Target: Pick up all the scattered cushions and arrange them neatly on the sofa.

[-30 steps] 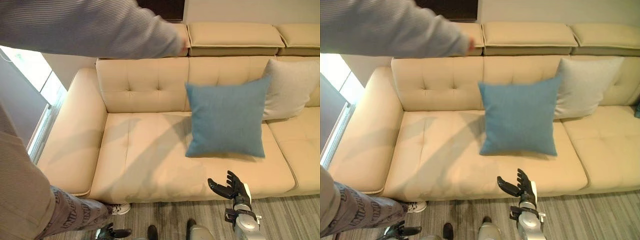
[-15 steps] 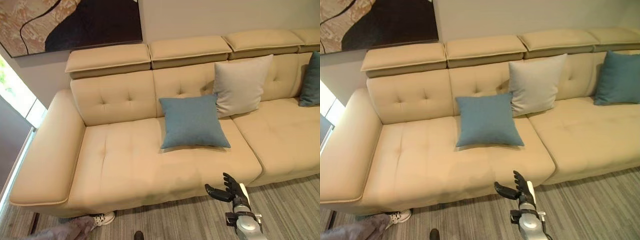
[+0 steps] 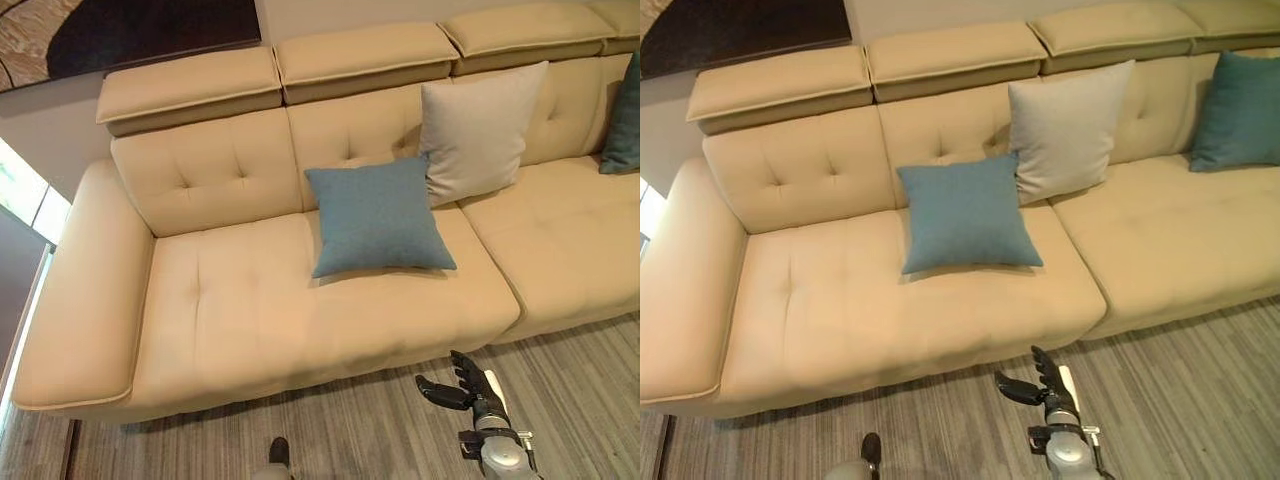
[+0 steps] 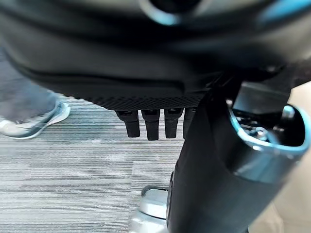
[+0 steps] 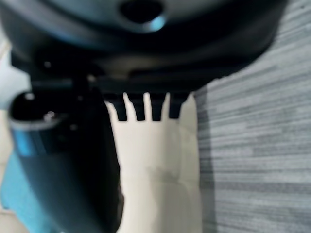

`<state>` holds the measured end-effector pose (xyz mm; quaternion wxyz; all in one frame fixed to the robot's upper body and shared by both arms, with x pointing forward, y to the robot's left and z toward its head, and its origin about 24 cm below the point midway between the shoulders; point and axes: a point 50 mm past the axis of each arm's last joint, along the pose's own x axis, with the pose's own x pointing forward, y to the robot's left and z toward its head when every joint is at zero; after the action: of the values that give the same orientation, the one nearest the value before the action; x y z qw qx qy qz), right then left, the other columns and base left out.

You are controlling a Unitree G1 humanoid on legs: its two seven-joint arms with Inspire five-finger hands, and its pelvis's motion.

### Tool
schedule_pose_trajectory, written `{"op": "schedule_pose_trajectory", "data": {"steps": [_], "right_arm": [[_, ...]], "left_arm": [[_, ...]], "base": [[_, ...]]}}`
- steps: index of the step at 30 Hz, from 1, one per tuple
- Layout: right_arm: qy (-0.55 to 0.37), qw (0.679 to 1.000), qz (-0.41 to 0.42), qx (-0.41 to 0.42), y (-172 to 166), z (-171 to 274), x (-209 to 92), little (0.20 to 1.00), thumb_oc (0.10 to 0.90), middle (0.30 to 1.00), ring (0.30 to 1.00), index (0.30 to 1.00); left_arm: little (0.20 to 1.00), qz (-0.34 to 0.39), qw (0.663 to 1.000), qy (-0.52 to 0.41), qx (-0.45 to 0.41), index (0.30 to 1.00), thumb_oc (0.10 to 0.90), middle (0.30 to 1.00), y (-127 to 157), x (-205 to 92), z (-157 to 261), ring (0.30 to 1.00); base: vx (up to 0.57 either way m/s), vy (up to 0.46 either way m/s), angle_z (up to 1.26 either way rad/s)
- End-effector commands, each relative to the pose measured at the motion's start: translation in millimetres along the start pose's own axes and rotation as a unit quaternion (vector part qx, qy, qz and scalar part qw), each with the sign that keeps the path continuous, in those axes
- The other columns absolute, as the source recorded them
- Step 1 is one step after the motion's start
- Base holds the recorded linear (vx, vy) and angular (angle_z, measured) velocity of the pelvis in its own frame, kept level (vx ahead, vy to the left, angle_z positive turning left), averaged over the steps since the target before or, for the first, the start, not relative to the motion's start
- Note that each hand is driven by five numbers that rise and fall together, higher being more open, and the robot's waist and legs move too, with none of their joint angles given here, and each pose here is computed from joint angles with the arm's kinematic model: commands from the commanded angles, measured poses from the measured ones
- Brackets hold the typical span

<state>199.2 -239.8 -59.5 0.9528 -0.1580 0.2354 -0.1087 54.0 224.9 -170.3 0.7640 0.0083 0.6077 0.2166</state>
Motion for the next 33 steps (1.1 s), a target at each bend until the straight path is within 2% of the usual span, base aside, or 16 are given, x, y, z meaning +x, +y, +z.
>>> {"op": "schedule_pose_trajectory", "data": {"steps": [1, 5, 9, 16, 25, 28, 33], "right_arm": [[-0.092, 0.995, -0.024, 0.014, -9.1, 40.0, 10.4, 0.9, 0.8, 0.9, 0.9, 0.9], [-0.087, 0.996, 0.004, 0.01, 4.2, 36.1, 6.8, 0.9, 0.8, 0.9, 0.9, 0.9], [-0.074, 0.997, 0.009, 0.013, 7.2, 30.0, 3.6, 0.9, 0.8, 0.9, 0.9, 0.9], [-0.034, 0.999, -0.021, 0.031, -2.3, 10.2, -3.6, 0.9, 0.8, 0.9, 0.9, 0.9], [-0.053, 0.998, -0.02, 0.02, -10.5, 16.0, 0.6, 0.9, 0.8, 0.9, 0.9, 0.9], [-0.054, 0.998, -0.04, 0.022, -18.3, 16.9, 1.9, 0.9, 0.8, 0.9, 0.9, 0.9], [-0.039, 0.998, -0.042, 0.039, -12.9, 8.5, -1.6, 0.9, 0.8, 0.9, 0.9, 0.9]], "left_arm": [[0.9, -0.015, 0.998, 0.017, 0.058, 0.9, 0.8, 0.9, -18.6, -2.3, -5.4, 0.9], [0.9, -0.003, 0.992, -0.003, 0.128, 0.9, 0.8, 0.9, -13.6, -0.8, 4.1, 0.9], [0.9, 0.003, 0.99, -0.016, 0.14, 0.9, 0.8, 0.9, -9.5, 0.5, 13.5, 0.9], [0.9, -0.008, 0.975, -0.077, 0.206, 0.9, 0.8, 0.9, -22.7, -1.6, 35.9, 0.9], [0.9, -0.009, 0.974, -0.104, 0.201, 0.9, 0.8, 0.9, -27.3, -3.6, 42.5, 0.9], [0.9, -0.008, 0.974, -0.129, 0.185, 0.9, 0.8, 0.9, -31.8, -5.5, 60.1, 0.9], [0.9, -0.008, 0.977, -0.133, 0.166, 0.9, 0.8, 0.9, -34.6, -6.4, 62.1, 0.9]], "base": [[0.02, 0.123, -1.32], [0.03, 0.052, -0.93], [0.12, -0.07, -0.83], [0.18, -0.19, -0.25], [0.15, -0.326, 0.1], [0.07, -0.304, 0.32], [0.2, -0.114, 0.39]]}}
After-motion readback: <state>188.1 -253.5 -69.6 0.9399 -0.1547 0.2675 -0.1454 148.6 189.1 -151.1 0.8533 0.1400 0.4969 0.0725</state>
